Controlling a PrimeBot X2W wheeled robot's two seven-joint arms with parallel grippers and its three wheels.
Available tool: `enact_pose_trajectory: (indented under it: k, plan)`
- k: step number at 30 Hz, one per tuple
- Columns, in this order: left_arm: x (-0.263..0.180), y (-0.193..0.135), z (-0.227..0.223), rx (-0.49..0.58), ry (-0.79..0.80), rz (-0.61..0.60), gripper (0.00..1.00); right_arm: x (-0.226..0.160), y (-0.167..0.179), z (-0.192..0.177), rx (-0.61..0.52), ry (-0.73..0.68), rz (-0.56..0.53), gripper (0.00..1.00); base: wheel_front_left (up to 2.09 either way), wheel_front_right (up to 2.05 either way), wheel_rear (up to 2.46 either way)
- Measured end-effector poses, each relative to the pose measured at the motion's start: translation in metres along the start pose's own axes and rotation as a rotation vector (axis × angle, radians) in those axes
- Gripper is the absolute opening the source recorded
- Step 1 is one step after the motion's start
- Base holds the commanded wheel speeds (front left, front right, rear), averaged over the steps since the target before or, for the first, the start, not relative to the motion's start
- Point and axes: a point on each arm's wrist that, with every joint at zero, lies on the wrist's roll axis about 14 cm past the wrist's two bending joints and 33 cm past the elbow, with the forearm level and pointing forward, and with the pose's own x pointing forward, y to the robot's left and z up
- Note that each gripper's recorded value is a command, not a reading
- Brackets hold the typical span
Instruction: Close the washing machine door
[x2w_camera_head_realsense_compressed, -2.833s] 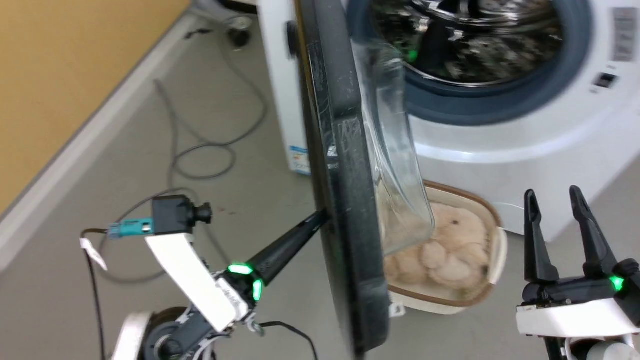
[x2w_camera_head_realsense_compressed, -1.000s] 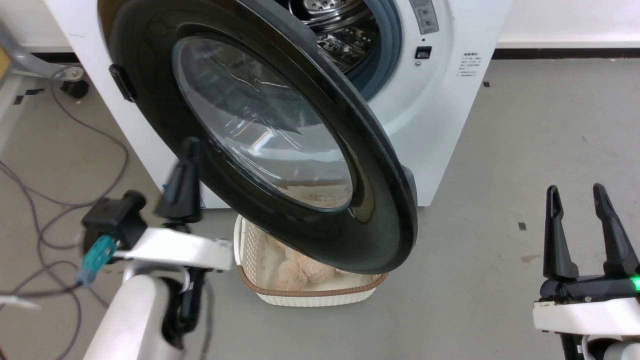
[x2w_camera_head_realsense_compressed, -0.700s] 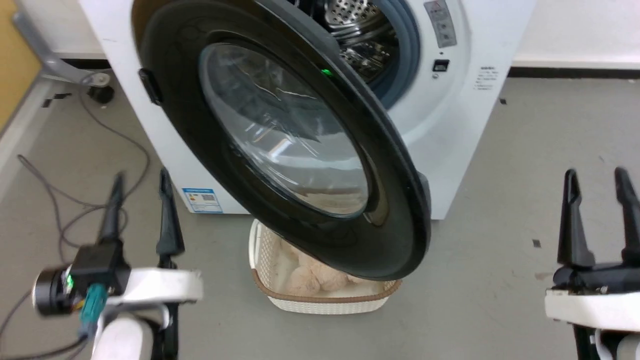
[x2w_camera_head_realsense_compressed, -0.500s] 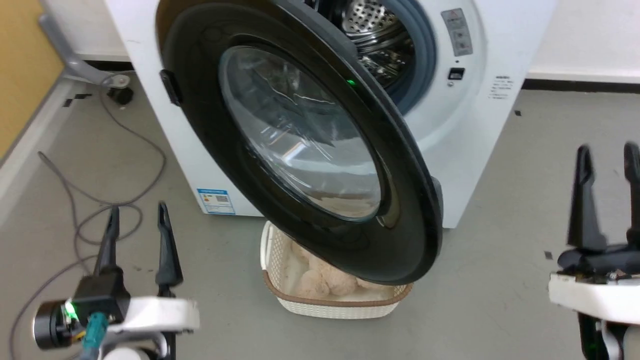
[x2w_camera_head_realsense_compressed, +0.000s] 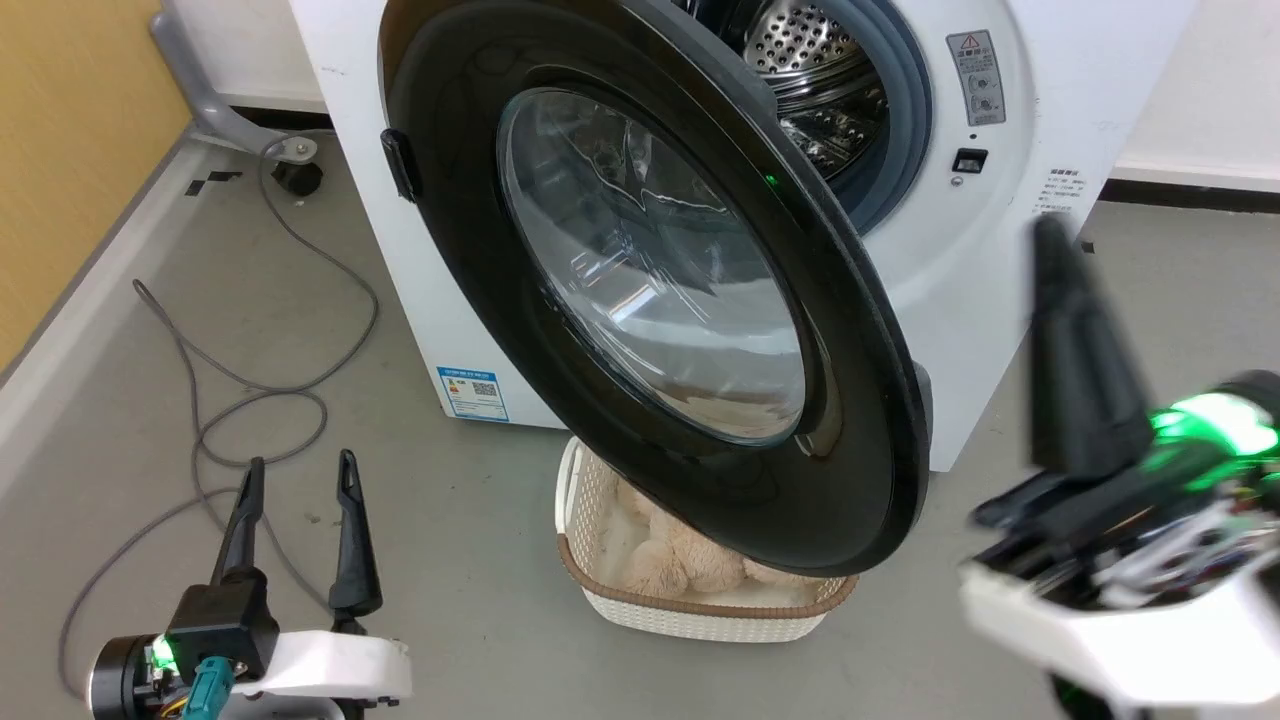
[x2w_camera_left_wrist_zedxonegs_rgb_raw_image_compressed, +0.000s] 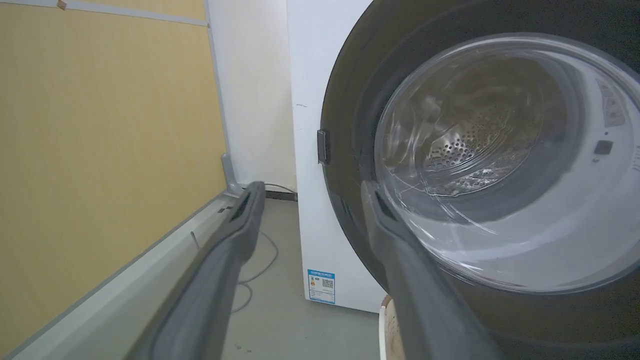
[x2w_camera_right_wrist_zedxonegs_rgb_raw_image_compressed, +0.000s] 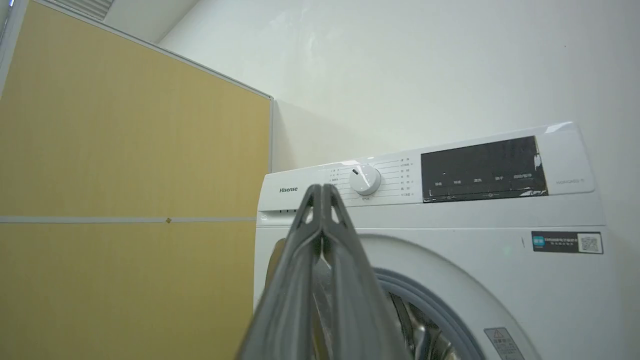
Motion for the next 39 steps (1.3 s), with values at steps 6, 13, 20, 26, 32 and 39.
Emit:
enact_pose_trajectory:
  k: [6,13,20,26,32,39]
  plan:
    - [0.002,-0.003,-0.005,0.002,0.014,-0.009,1.0,-0.01,0.05,-0.024,0.035,0.098,0.215,0.0,0.0,0.0,0.0]
    - [0.007,-0.013,-0.014,-0.008,0.035,-0.032,1.0,-0.059,0.089,-0.086,-0.001,0.338,0.432,0.0,0.0,0.0,0.0]
    - [0.015,-0.023,-0.022,-0.006,0.049,-0.055,1.0,-0.096,0.077,-0.133,-0.022,0.525,0.439,0.0,0.0,0.0,0.0]
    - [0.023,-0.031,-0.028,-0.007,0.059,-0.076,1.0,-0.112,0.033,-0.159,-0.072,0.631,0.323,0.0,0.0,0.0,0.0]
    - [0.033,-0.042,-0.036,-0.009,0.07,-0.095,1.0,-0.12,-0.008,-0.176,-0.122,0.688,0.204,0.0,0.0,0.0,0.0]
    - [0.045,-0.053,-0.045,-0.002,0.075,-0.118,1.0,-0.123,-0.051,-0.192,-0.173,0.721,0.083,0.0,0.0,0.0,0.0]
